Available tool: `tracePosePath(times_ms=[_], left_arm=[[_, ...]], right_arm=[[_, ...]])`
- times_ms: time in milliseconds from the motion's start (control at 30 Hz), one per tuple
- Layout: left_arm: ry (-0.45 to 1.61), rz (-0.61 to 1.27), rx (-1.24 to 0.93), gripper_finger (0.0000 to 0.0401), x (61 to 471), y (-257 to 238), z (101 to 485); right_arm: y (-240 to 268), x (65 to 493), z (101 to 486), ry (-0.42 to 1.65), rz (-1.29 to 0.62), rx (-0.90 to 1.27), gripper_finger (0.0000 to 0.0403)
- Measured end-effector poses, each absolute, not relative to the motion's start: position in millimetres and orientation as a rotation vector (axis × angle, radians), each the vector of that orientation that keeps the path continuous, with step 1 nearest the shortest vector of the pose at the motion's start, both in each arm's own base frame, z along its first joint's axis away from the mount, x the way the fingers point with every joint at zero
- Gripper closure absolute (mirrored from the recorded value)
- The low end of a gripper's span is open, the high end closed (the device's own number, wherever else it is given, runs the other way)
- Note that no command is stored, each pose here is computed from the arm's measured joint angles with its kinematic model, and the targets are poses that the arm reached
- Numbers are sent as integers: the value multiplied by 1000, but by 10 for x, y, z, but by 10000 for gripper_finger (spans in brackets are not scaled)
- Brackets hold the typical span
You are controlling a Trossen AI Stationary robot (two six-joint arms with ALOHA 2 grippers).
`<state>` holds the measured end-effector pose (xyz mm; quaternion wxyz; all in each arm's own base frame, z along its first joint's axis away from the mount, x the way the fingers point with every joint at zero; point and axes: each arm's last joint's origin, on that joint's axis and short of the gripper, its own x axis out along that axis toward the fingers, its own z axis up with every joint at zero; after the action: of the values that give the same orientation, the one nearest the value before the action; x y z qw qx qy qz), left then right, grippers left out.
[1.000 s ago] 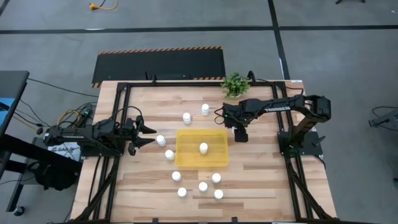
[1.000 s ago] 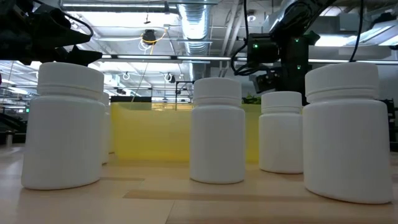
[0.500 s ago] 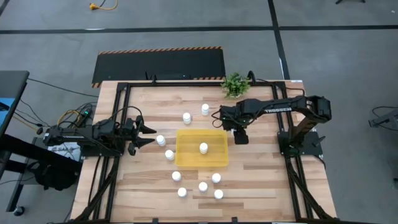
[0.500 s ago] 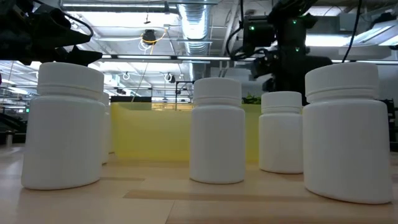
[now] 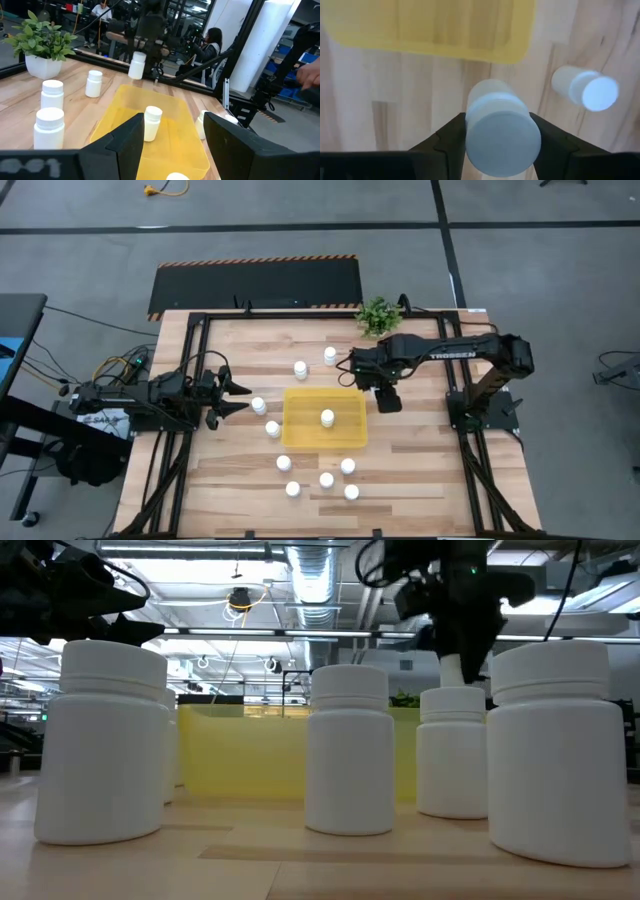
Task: Pick and place pill bottles into a basket
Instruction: Put the white pill bottle into the yellow bin
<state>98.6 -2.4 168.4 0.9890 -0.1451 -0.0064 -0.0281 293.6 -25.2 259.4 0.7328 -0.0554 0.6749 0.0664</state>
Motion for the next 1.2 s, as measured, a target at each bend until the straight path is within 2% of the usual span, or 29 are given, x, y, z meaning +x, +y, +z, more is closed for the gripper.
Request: tracePosePath(times_ms=[167, 367, 1200], left_arm=[[-12, -56, -291, 207, 987, -24, 1684], [-13, -56, -294, 207, 986, -24, 1684], [-14, -82, -293, 207, 986, -31, 1689]], right_arm=[[-123, 3018, 2800, 1409, 150, -143, 233], [84, 3095, 2869, 1366, 166, -150, 234], [385, 3584, 2476, 1415, 181, -143, 233]])
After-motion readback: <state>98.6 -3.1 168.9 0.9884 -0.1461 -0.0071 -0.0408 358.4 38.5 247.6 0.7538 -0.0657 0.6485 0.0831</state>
